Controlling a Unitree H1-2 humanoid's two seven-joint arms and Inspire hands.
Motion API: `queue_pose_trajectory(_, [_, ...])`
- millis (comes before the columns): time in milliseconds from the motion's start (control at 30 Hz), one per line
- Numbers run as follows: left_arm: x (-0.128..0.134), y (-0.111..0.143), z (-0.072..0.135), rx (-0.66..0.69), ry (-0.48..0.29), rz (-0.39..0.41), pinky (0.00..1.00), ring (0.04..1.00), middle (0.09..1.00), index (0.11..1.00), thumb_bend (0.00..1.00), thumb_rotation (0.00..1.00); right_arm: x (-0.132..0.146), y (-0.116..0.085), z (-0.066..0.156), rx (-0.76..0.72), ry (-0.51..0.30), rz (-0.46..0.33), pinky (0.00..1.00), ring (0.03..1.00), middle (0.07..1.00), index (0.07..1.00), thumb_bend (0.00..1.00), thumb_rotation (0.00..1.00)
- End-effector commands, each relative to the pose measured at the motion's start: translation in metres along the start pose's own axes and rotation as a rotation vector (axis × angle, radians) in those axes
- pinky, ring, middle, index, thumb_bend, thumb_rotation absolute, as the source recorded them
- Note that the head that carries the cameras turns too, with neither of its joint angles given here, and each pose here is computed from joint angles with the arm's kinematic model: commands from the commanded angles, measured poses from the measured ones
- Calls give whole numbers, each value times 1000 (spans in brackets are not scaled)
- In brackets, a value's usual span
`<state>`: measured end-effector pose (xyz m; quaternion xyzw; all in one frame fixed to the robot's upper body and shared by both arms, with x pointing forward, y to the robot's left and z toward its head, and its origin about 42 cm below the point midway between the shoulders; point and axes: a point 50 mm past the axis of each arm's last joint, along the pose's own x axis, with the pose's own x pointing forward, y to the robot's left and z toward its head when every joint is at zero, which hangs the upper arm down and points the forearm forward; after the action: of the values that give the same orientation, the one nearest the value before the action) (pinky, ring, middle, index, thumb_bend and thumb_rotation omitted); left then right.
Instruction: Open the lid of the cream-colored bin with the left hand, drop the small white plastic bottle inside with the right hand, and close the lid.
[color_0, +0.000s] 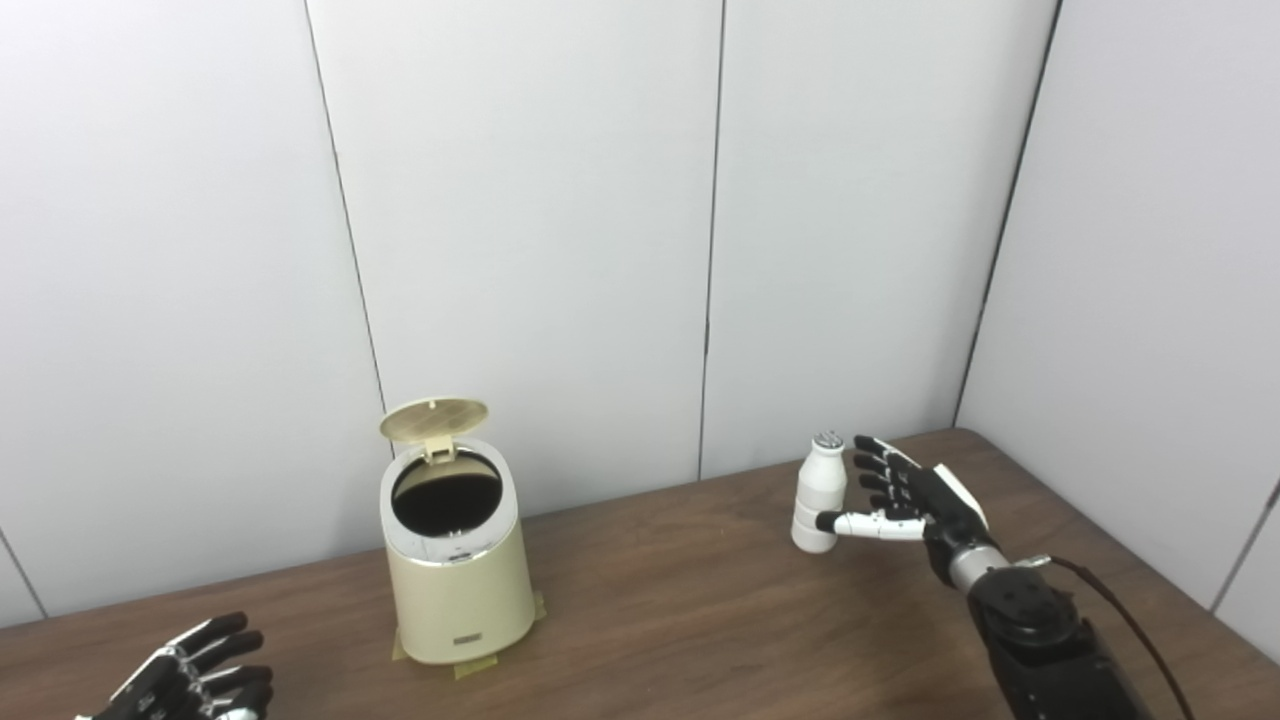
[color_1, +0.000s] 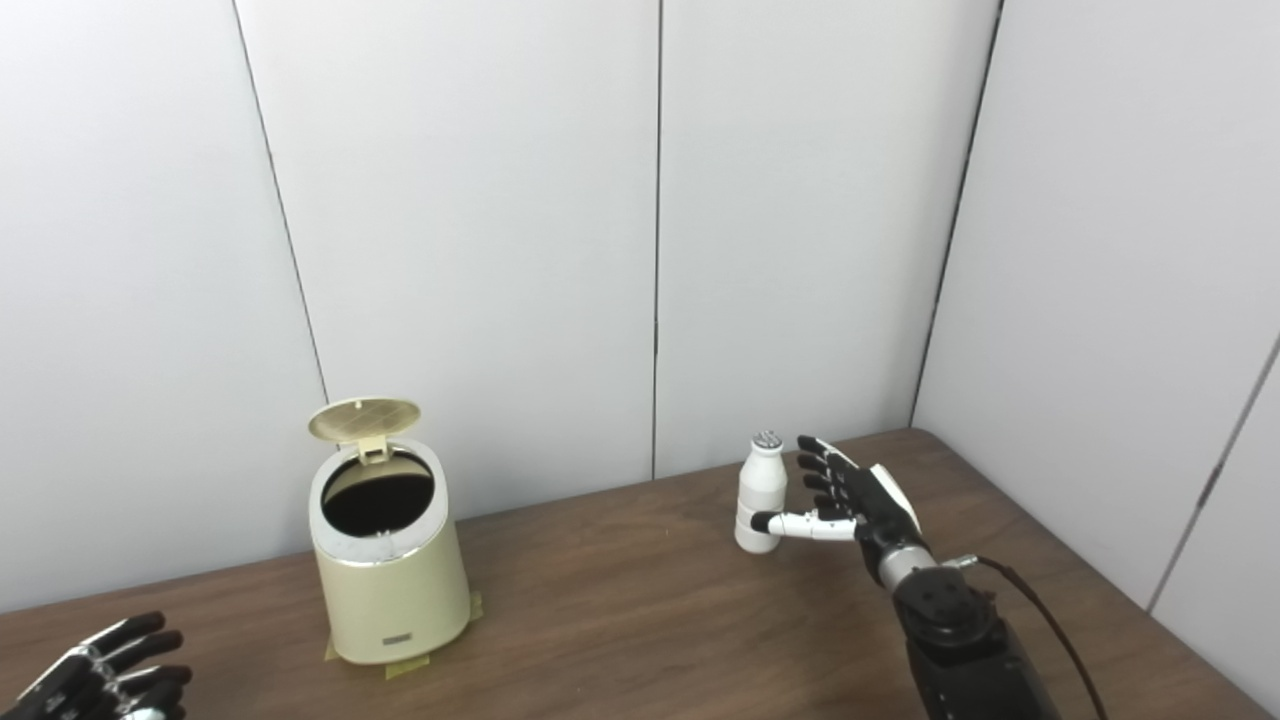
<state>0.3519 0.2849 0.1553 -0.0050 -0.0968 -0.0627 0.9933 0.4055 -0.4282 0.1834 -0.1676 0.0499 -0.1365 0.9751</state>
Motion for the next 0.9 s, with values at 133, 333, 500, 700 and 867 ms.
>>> queue_pose_trajectory(133, [12,-4,23,-11,-62,-13,523,669,745,768,603,85,18,-3,33,-14,-131,-15,808,854,857,864,815,142])
queue_pose_trajectory(333, [11,-6,29,69,-48,-2,543,697,754,773,602,51,20,5,37,-28,-111,-13,825,866,868,870,826,166])
queue_pose_trajectory(500, [9,-9,33,82,-39,6,552,695,763,787,575,2,21,10,40,-22,-111,-8,804,855,867,871,785,122])
queue_pose_trajectory(700, [10,-8,33,81,-45,-2,549,692,769,795,542,0,23,14,36,-15,-117,-19,725,821,857,863,800,125])
queue_pose_trajectory(867, [8,-8,34,91,-46,-6,556,694,770,803,525,0,22,21,35,-22,-184,-117,462,525,617,666,637,10])
